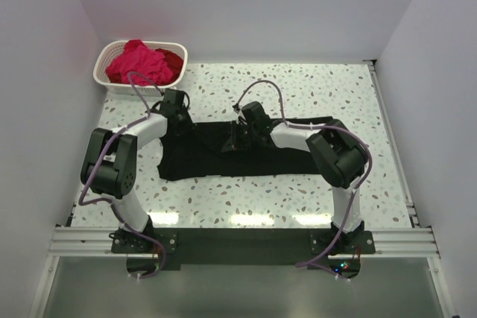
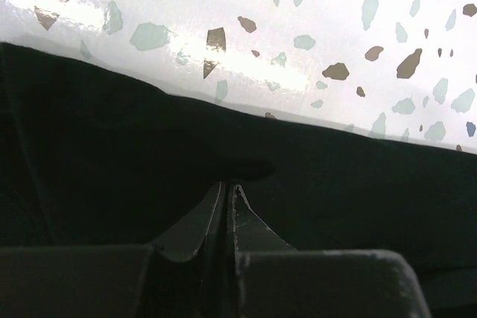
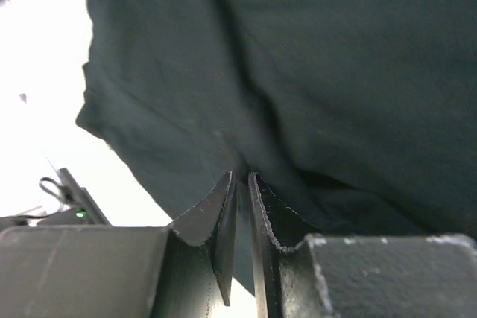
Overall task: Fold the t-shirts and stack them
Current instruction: Fold the tshirt
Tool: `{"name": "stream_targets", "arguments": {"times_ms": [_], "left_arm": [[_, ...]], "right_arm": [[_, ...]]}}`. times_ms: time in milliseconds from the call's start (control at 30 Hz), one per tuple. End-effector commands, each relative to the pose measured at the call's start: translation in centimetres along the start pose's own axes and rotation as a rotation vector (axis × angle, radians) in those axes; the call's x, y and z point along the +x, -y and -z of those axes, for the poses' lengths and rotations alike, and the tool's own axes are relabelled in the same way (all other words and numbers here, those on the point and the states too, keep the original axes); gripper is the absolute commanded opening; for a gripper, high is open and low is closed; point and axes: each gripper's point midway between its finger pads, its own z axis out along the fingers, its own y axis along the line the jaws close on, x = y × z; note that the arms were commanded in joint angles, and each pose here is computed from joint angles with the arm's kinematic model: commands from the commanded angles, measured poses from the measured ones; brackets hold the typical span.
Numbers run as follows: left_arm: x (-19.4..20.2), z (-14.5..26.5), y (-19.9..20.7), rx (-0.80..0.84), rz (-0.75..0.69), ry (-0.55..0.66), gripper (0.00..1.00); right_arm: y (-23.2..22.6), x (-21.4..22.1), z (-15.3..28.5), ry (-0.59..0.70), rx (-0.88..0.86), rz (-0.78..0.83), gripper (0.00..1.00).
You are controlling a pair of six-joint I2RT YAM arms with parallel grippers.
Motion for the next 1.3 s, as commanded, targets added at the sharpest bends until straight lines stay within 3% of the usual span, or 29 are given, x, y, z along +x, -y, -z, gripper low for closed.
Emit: {"name": "stream_targets", "arguments": {"times_ms": [0, 233, 400, 633, 800, 933, 1067, 1267], "left_arm": [[-0.6, 0.0, -0.9, -0.033, 0.02, 0.028, 0.06], [0.0, -0.6, -1.9, -0.073, 0.022, 0.017, 0.09], [-1.5, 0.6, -1.5, -0.068, 0.008, 0.065, 0.34], [-5.0, 5.7, -0.2, -0.037, -0.004, 0.184, 0.46], [-2.7, 7.8, -0.8, -0.033, -0.016, 0.157, 0.52], [1.5, 8.8, -2.1, -0.041, -0.035, 0.106, 0.55], [5.1, 8.5, -3.7, -0.068, -0.048, 0.05, 0.6], [8.1, 6.9, -5.7, -0.113, -0.039, -0.002, 0.6]], "right_arm": [[0.9, 1.2, -1.1, -0.009, -0.021, 0.013, 0.16], [2.8, 2.3, -1.4, -0.031, 0.027, 0.029, 0.15], [1.1, 0.6, 1.0, 0.009, 0.04, 0.121, 0.23], [2.2, -0.4, 6.7, 0.029, 0.247, 0.261, 0.41], [5.1, -0.9, 9.8, 0.05, 0.439, 0.349, 0.44], [8.3, -0.7, 11.9, 0.034, 0.597, 0.389, 0.49], [10.4, 0.0, 12.8, 0.014, 0.654, 0.375, 0.59], [12.1, 2.5, 12.5, -0.081, 0.677, 0.348, 0.63]]}}
